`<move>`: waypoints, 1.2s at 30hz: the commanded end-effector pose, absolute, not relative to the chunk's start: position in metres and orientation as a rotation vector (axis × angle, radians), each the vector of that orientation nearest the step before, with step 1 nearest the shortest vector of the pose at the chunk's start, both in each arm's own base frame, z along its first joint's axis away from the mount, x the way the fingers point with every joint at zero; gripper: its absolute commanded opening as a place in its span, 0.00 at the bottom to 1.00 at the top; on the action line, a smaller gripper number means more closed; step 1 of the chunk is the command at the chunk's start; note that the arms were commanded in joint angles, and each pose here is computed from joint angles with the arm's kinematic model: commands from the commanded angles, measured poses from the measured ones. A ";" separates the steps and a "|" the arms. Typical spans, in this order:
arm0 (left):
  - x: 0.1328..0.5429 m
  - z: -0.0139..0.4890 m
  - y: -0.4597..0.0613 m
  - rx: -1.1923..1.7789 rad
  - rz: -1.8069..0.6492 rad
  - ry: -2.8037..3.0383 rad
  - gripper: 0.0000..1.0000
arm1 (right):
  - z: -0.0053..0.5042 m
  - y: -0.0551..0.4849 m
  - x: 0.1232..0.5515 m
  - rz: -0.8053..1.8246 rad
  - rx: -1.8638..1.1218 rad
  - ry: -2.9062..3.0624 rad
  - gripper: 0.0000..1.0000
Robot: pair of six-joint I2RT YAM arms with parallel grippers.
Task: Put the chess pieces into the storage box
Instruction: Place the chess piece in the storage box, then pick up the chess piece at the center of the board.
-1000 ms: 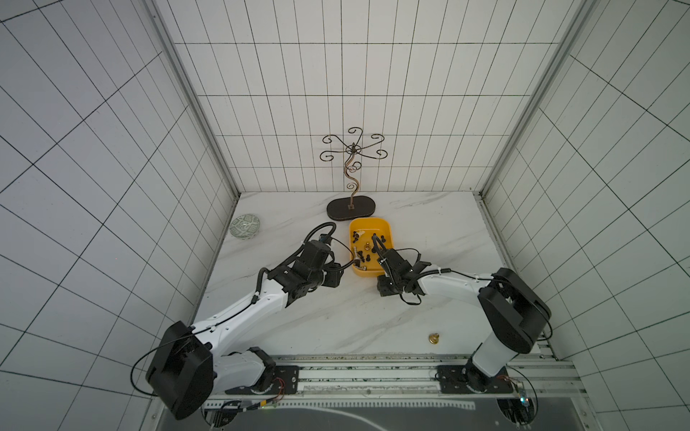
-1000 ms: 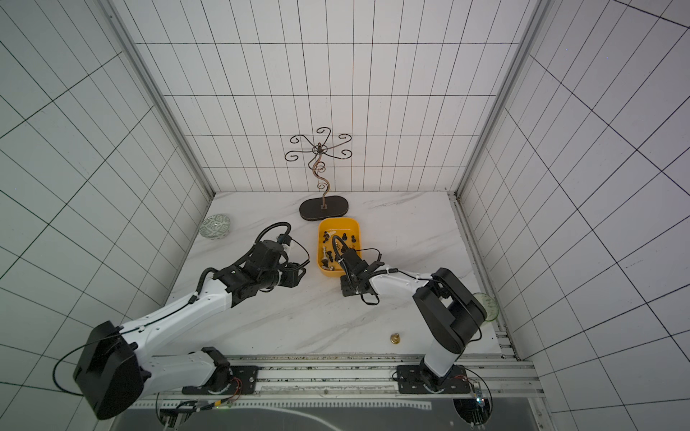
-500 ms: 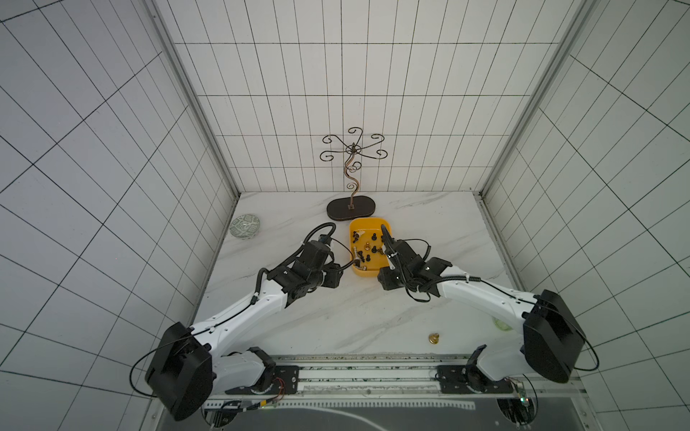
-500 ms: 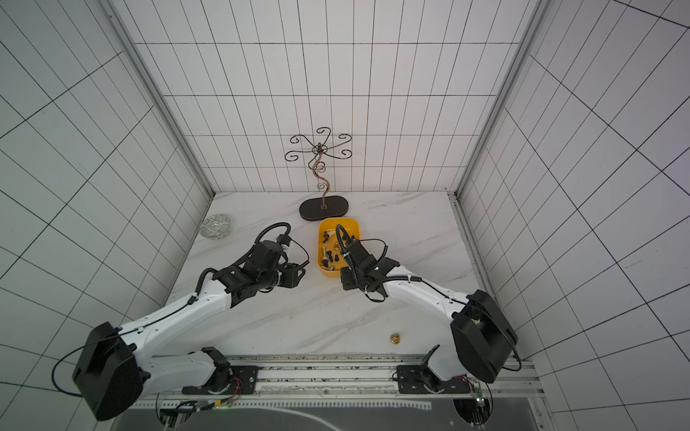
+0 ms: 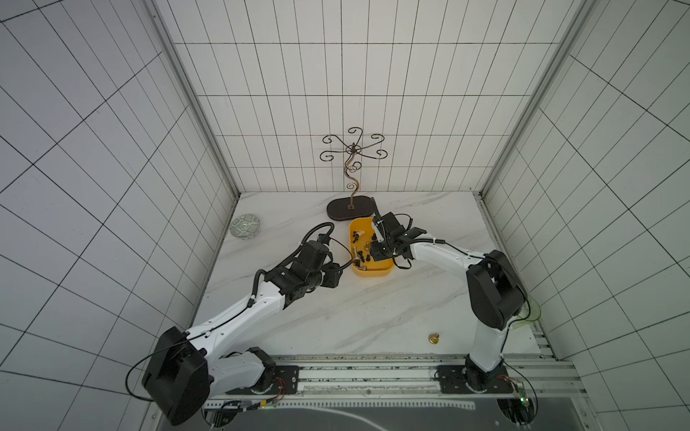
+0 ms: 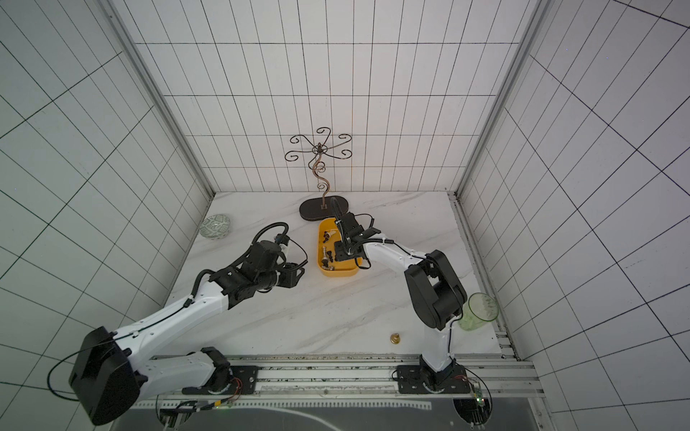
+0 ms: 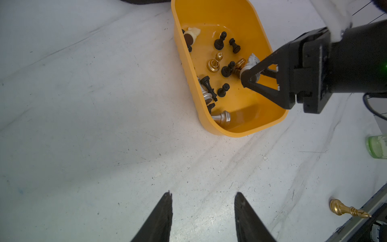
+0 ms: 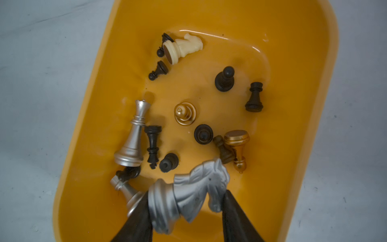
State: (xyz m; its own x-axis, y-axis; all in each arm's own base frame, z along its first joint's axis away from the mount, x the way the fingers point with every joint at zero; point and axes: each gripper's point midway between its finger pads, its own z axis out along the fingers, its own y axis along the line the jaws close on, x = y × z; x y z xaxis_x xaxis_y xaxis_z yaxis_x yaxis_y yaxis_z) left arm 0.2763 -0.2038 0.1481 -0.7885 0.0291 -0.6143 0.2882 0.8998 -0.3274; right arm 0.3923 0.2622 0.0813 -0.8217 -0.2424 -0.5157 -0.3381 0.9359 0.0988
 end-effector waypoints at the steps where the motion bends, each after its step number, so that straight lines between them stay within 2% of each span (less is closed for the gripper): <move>1: 0.275 0.150 -0.201 0.213 -0.537 2.421 0.48 | 0.113 0.277 0.416 0.303 -0.434 2.490 0.42; 6: 0.275 0.149 -0.201 0.214 -0.537 2.423 0.48 | 0.115 0.281 0.423 0.319 -0.433 2.481 0.48; 15: 0.274 0.147 -0.202 0.215 -0.537 2.430 0.48 | 0.117 0.287 0.435 0.328 -0.440 2.469 0.65; 26: 0.269 0.150 -0.210 0.261 -0.552 2.422 0.48 | 0.194 0.273 0.438 0.405 -0.376 2.331 0.67; 31: 0.264 0.154 -0.227 0.330 -0.580 2.398 0.48 | 0.222 0.242 0.429 0.428 -0.302 2.291 0.67; 36: 0.257 0.158 -0.248 0.411 -0.616 2.374 0.49 | 0.221 0.200 0.409 0.423 -0.203 2.309 0.67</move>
State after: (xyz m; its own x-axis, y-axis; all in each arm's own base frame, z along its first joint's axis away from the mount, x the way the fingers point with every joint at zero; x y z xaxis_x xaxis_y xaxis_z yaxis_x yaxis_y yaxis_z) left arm 0.2521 -0.2333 0.1441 -0.7805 0.1242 -0.6128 0.3902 0.8625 -0.3222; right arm 0.4252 0.2198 0.2463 -0.6361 -0.0304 -0.7710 -0.3151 0.9223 0.2237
